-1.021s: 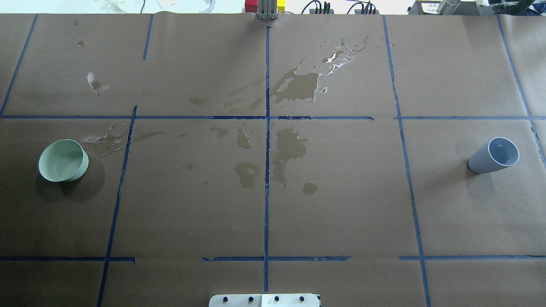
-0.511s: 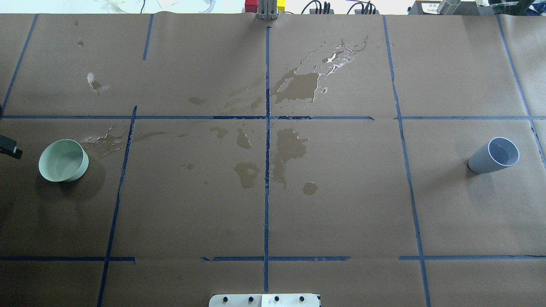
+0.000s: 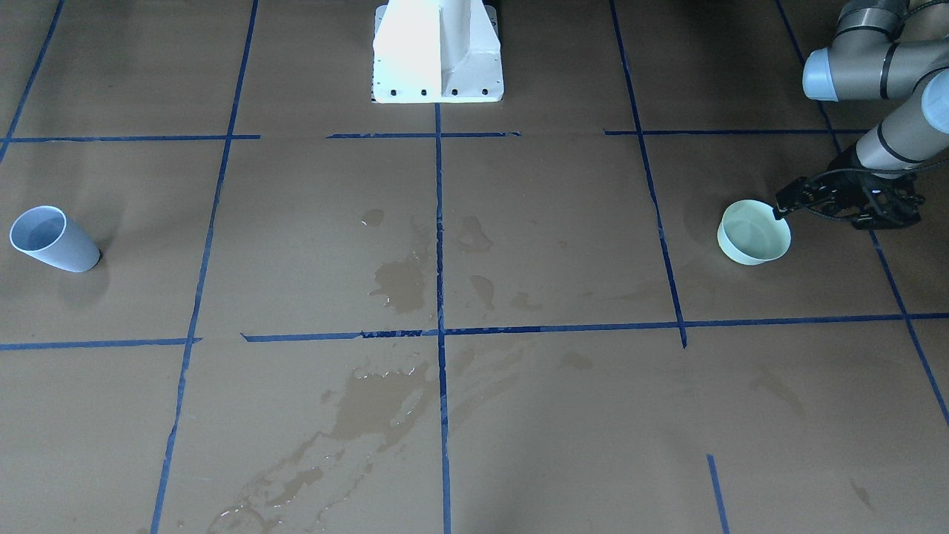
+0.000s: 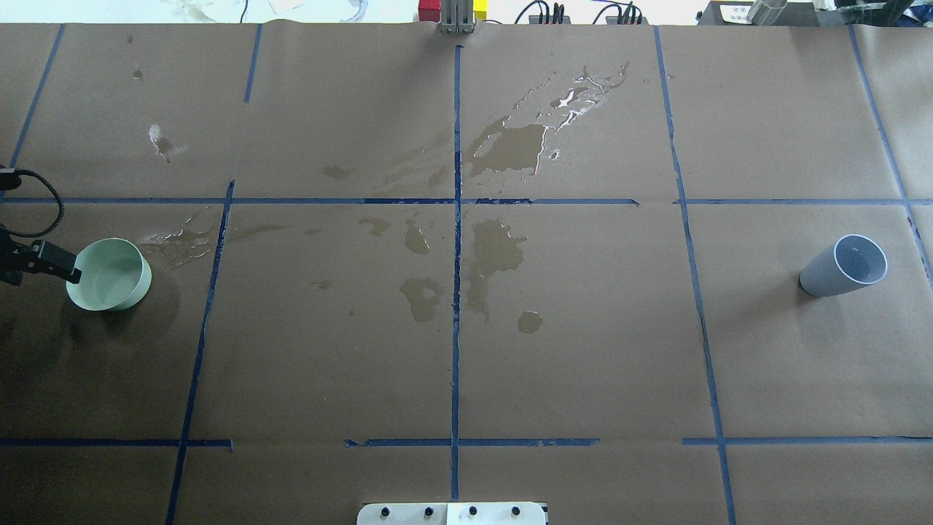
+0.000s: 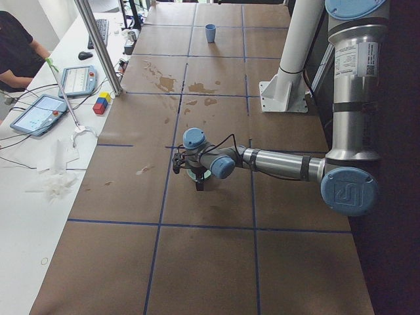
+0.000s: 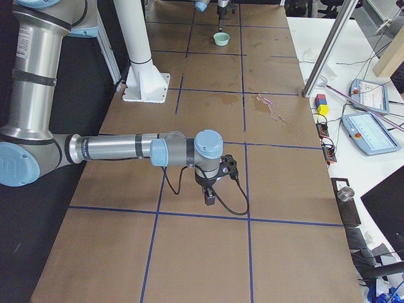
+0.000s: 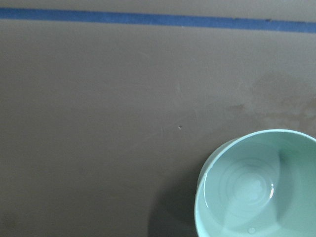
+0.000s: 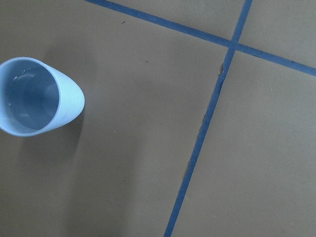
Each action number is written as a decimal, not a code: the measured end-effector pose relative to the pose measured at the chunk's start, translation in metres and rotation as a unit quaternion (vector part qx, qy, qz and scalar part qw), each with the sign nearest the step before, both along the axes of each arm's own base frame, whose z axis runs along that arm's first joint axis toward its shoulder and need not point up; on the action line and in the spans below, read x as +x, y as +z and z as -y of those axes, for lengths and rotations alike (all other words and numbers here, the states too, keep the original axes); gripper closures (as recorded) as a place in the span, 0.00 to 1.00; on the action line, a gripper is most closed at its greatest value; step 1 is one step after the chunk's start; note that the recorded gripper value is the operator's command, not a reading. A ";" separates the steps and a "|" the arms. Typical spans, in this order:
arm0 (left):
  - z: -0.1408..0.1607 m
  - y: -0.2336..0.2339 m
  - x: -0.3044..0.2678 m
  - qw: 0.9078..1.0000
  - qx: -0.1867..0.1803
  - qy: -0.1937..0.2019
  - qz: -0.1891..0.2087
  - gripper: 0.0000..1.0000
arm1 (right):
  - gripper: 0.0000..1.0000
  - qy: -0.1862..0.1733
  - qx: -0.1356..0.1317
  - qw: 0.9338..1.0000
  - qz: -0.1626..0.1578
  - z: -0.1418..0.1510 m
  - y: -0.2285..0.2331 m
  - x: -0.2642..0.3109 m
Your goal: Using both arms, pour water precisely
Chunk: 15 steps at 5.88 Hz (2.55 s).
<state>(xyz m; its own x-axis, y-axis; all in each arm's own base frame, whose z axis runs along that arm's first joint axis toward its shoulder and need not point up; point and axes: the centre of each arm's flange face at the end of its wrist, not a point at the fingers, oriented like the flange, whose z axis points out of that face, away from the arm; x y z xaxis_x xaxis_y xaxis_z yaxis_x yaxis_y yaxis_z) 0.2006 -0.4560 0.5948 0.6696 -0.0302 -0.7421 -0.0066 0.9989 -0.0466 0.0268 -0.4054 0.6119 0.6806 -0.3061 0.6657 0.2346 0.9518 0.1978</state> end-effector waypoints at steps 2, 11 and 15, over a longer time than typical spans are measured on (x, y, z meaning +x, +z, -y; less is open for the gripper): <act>0.015 0.005 0.014 1.000 -0.004 0.003 0.002 0.38 | 0.00 0.000 -0.001 1.000 0.000 0.000 0.001 0.000; 0.039 -0.262 0.211 0.993 -0.003 -0.032 -0.117 1.00 | 0.00 0.000 0.006 1.000 0.005 0.000 -0.007 0.000; 0.024 -0.387 0.354 0.997 0.002 -0.052 -0.063 0.99 | 0.00 0.000 0.011 1.000 0.019 -0.005 -0.014 -0.002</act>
